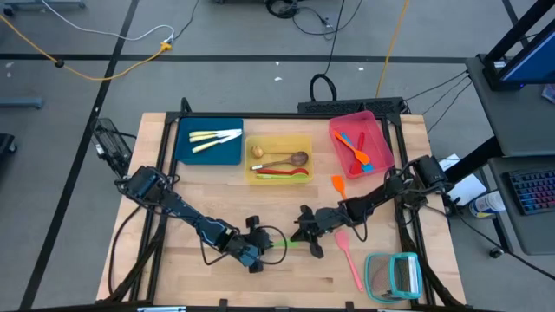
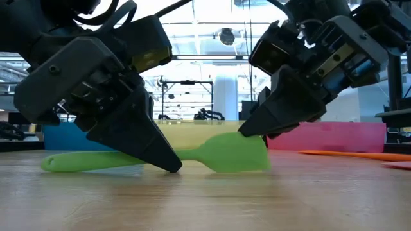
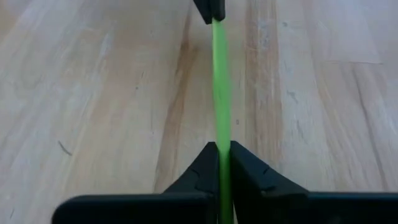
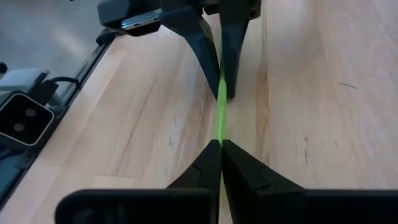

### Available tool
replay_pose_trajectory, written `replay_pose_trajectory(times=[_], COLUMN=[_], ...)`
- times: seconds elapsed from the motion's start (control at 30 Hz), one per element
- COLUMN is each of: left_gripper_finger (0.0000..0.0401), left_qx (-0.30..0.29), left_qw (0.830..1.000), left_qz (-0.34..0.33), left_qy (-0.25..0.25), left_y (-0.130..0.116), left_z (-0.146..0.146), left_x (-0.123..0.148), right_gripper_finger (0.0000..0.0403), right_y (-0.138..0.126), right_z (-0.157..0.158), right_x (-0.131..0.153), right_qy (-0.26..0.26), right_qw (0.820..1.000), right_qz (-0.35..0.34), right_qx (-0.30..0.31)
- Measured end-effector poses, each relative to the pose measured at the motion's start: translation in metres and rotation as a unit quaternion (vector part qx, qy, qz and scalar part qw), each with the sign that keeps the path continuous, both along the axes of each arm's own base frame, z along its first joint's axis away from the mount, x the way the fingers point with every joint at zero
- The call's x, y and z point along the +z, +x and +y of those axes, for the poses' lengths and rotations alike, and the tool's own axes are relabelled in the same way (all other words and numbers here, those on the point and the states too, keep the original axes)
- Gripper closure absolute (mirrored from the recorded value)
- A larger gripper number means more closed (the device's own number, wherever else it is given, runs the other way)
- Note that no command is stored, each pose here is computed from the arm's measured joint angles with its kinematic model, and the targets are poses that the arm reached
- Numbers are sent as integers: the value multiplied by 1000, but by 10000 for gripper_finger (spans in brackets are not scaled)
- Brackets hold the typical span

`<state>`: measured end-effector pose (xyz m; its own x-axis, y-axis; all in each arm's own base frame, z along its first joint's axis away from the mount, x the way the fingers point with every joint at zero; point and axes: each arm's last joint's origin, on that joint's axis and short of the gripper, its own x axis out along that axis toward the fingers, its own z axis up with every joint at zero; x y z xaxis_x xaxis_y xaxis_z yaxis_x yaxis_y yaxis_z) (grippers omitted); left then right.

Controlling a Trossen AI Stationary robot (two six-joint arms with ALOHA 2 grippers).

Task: Pick & Place Kitchen Items
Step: Put the green spatula into the red bin

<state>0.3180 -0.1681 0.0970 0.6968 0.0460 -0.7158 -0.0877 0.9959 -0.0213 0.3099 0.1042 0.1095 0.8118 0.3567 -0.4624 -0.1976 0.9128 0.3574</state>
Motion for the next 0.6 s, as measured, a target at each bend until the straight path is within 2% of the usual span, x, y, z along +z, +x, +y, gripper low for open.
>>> replay_pose_trajectory(times=[0.17, 0.43, 0.6], left_gripper_finger=[365, 384, 372], left_qx=[3, 4, 29], left_qw=[1000, 1000, 998], left_qz=[-4, -23, -40], left_qy=[8, 7, 39], left_y=[1, 3, 4], left_z=[1, 1, 3], left_x=[0, 2, 2], right_gripper_finger=[383, 334, 311], right_y=[1, 1, 1], right_z=[0, 0, -1], right_x=[1, 2, 0], right_qy=[-5, -26, -32], right_qw=[1000, 999, 999], right_qz=[-12, -21, -13], right_qx=[1, 13, 8])
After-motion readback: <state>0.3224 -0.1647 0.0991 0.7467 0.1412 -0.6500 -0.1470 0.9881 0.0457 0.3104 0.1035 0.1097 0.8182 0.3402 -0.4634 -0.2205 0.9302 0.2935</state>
